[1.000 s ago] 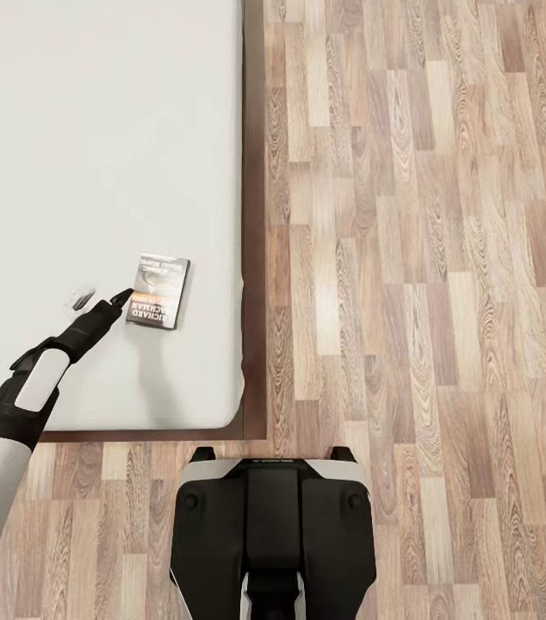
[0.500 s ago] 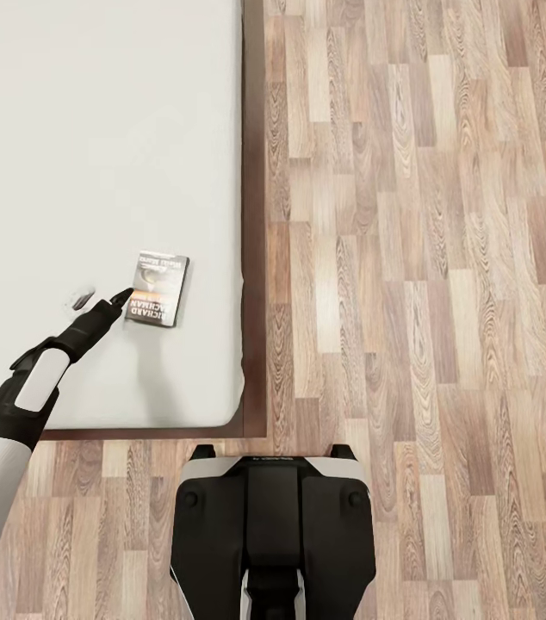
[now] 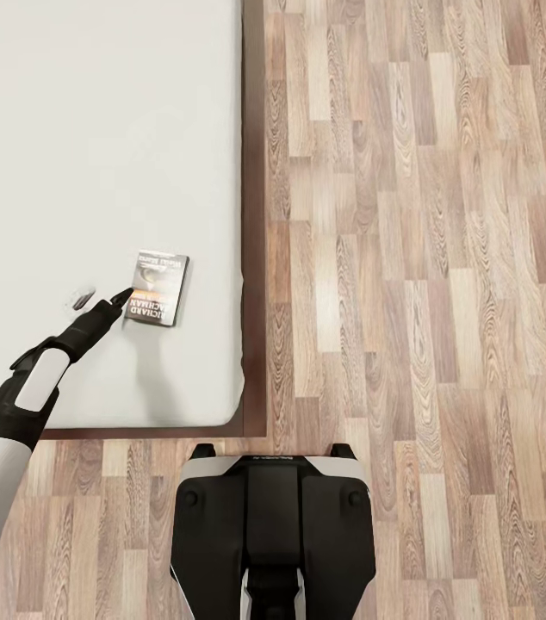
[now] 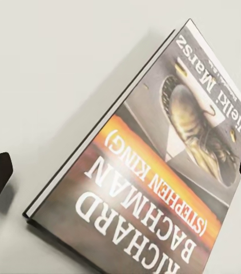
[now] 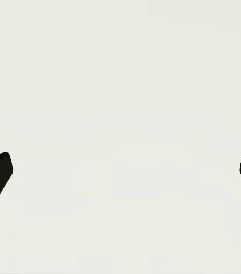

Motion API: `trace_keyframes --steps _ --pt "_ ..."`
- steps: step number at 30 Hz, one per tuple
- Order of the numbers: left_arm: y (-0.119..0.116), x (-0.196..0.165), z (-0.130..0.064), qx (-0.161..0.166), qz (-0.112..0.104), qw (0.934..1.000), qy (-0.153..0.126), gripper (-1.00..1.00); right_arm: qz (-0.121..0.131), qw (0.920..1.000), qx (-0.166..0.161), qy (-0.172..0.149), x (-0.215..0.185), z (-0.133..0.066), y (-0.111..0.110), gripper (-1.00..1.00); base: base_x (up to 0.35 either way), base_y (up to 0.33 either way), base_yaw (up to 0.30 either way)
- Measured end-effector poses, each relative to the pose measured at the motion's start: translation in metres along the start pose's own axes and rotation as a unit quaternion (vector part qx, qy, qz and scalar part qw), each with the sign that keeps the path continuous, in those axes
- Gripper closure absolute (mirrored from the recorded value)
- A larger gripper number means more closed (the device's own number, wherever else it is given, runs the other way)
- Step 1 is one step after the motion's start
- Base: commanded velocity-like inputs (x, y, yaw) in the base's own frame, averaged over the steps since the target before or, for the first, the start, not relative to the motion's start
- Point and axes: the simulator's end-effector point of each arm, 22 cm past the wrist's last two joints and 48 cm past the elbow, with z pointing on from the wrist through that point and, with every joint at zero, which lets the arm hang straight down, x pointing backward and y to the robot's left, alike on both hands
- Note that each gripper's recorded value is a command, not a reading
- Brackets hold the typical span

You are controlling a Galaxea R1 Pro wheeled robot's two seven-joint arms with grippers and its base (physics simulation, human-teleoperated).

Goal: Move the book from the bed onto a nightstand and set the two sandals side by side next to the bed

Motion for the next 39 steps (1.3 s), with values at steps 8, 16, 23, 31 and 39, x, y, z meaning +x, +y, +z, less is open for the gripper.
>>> trace_keyframes --steps 8,16,23,31,39 --pt "0.002 0.003 0.001 -0.001 0.0 1.0 0.002 -1.0 -0.001 1.0 0.001 0.003 0.002 -0.001 -0.001 -1.0 0.0 0.0 0.0" --pt "0.003 0.005 0.002 -0.001 0.0 1.0 0.003 -1.0 -0.002 1.0 0.001 0.004 0.003 -0.001 -0.001 -1.0 0.0 0.0 0.0" --pt "0.004 0.007 0.003 -0.001 0.0 1.0 0.004 -1.0 -0.002 1.0 0.001 0.006 0.004 -0.001 -0.001 -1.0 0.0 0.0 0.0" --pt "0.008 0.012 0.005 -0.003 0.0 1.0 0.008 -1.0 -0.006 0.9999 0.002 0.011 0.008 -0.002 -0.002 -1.0 0.0 0.0 0.0" --pt "0.011 0.022 0.007 -0.004 -0.003 0.9999 0.013 -1.0 -0.008 0.9998 0.003 0.016 0.011 -0.003 -0.003 -1.0 0.0 0.0 0.0"
